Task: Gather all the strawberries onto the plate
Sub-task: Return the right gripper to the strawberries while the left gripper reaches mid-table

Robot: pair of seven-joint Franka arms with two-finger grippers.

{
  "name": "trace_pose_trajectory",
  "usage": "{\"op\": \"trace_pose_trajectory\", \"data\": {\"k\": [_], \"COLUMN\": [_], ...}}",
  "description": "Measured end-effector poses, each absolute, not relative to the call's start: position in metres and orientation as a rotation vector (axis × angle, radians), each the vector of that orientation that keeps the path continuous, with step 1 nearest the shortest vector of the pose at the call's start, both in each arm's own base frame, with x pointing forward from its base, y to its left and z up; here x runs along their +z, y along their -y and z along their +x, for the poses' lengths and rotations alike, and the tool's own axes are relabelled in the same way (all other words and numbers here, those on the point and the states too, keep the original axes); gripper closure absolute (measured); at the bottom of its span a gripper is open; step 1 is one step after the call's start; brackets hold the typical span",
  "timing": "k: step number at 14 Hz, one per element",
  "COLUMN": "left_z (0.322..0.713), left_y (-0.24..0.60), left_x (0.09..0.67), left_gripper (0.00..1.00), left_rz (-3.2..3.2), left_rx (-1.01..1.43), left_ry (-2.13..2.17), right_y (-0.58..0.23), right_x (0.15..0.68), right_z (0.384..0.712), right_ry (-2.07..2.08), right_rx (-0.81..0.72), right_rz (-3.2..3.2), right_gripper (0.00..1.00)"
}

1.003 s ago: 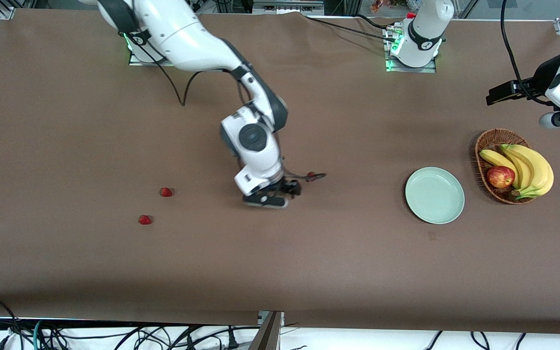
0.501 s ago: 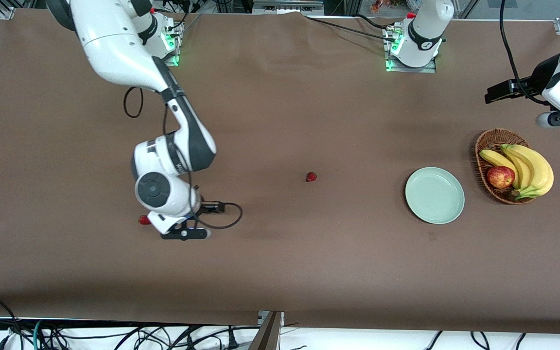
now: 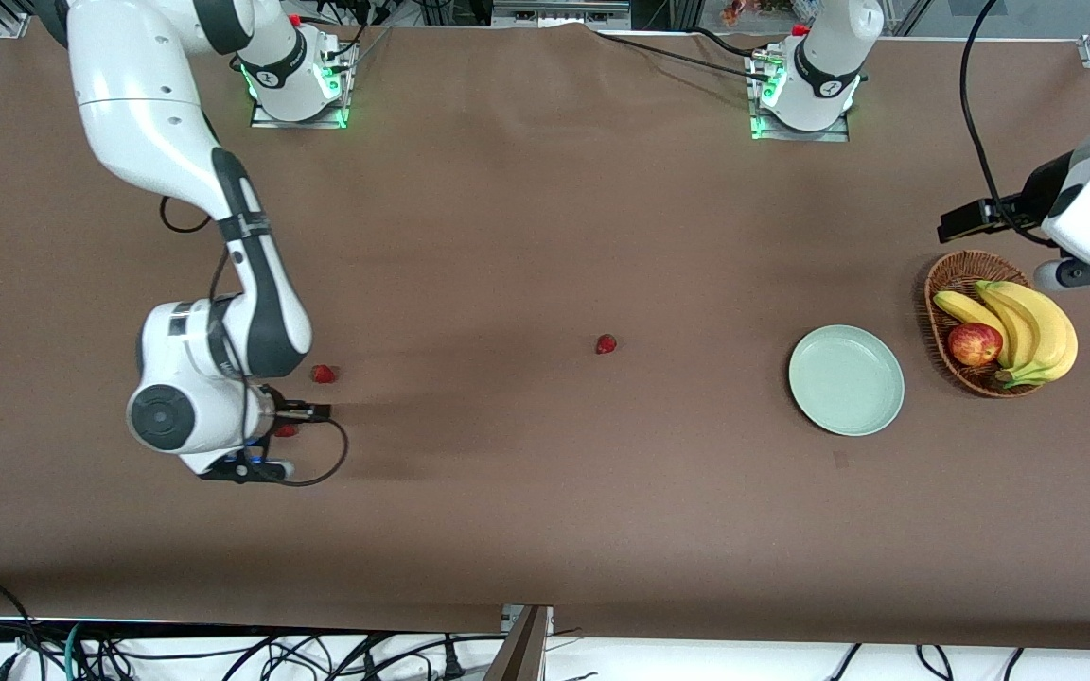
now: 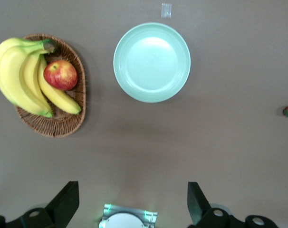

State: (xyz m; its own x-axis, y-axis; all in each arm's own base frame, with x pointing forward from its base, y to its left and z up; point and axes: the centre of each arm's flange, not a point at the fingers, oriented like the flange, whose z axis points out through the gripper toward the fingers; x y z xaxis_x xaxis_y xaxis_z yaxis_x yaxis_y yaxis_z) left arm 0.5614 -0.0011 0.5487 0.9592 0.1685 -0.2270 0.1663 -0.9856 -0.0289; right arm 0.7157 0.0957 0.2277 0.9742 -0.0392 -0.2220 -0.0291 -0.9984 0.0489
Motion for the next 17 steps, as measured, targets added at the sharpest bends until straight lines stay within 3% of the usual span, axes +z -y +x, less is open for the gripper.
{"op": "trace_pose_trajectory", "data": {"k": [6,9,12,13,17], "left_z": [0.613,0.634,0.625,0.62,0.603], "left_y": [0.028,0.121,0.246,0.276,0.328], "left_x": [0.484,0.437,0.379,0.358,0.292], "left_gripper": [0.0,0.0,0.0,0.0,0.0], "left_rz": [-3.237,-3.302,-3.274,-3.262,-3.208], "left_rx": [0.452,0.395,0.35,0.343,0.36], "left_ry": [0.278,0.201,0.251,0.256,0.23], "right_y": [-0.081,-0.076,-0.076,-0.076,-0.078], "right_x": [0.2,0.175,0.173,0.173,0.18], "right_z": [0.716,0.709,0.709,0.709,0.71], "right_ry": [0.034,-0.003,-0.013,-0.016,-0.031], "right_rx": [-0.233,-0.193,-0.189,-0.189,-0.176], "right_rz": [3.096,3.098,3.098,3.098,3.103], "right_gripper": [0.0,0.0,0.01,0.05,0.5]}}
